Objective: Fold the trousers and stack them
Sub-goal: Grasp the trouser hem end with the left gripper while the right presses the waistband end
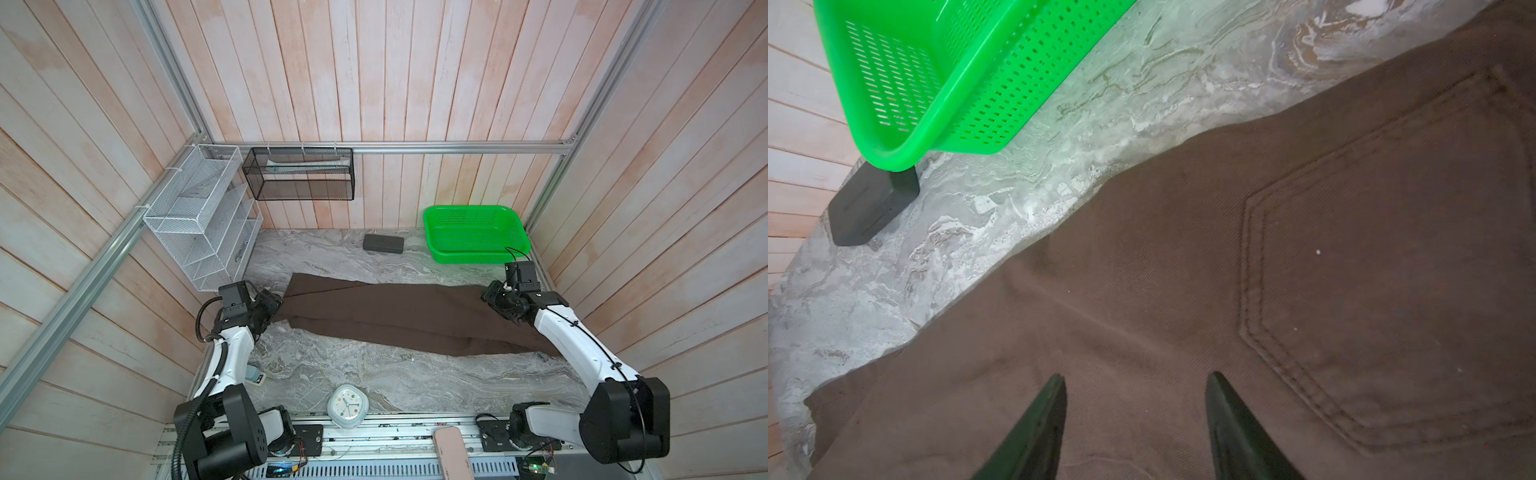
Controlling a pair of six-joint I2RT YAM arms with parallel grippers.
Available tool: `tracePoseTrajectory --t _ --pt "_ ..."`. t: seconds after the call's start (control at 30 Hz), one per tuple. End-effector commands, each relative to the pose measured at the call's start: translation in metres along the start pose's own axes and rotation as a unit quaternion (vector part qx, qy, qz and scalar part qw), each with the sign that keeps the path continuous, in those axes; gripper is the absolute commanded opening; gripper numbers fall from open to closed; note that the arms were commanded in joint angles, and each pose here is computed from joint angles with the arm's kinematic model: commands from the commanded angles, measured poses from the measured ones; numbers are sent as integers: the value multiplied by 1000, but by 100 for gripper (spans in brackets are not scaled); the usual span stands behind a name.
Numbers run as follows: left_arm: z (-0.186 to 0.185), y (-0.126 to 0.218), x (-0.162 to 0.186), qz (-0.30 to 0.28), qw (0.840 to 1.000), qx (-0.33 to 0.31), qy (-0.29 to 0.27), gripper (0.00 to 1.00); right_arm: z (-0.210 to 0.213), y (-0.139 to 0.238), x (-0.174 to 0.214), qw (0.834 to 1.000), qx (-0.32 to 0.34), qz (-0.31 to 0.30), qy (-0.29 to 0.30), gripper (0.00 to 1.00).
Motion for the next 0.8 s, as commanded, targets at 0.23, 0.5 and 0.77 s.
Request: tracePoseTrajectory --t 0.23,0.5,0.77 --pt "26 -57 -16 24 999 -21 26 70 1 11 -6 1000 -16 -2 15 55" --pt "21 -72 -27 20 999 -11 31 61 4 15 -9 1000 -25 -7 15 55" --pt "2 -81 -32 32 999 29 16 9 6 14 -10 999 -32 -9 13 55"
Point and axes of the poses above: each gripper's point midway between its finger pads, its own y axis back along the fingers, its own z axis along the line the jaws close on, x = y × z, the point moved 4 cm from there along y, back along the fingers, and after that the axes turned 3 degrees about y, right-handed, at the moved point
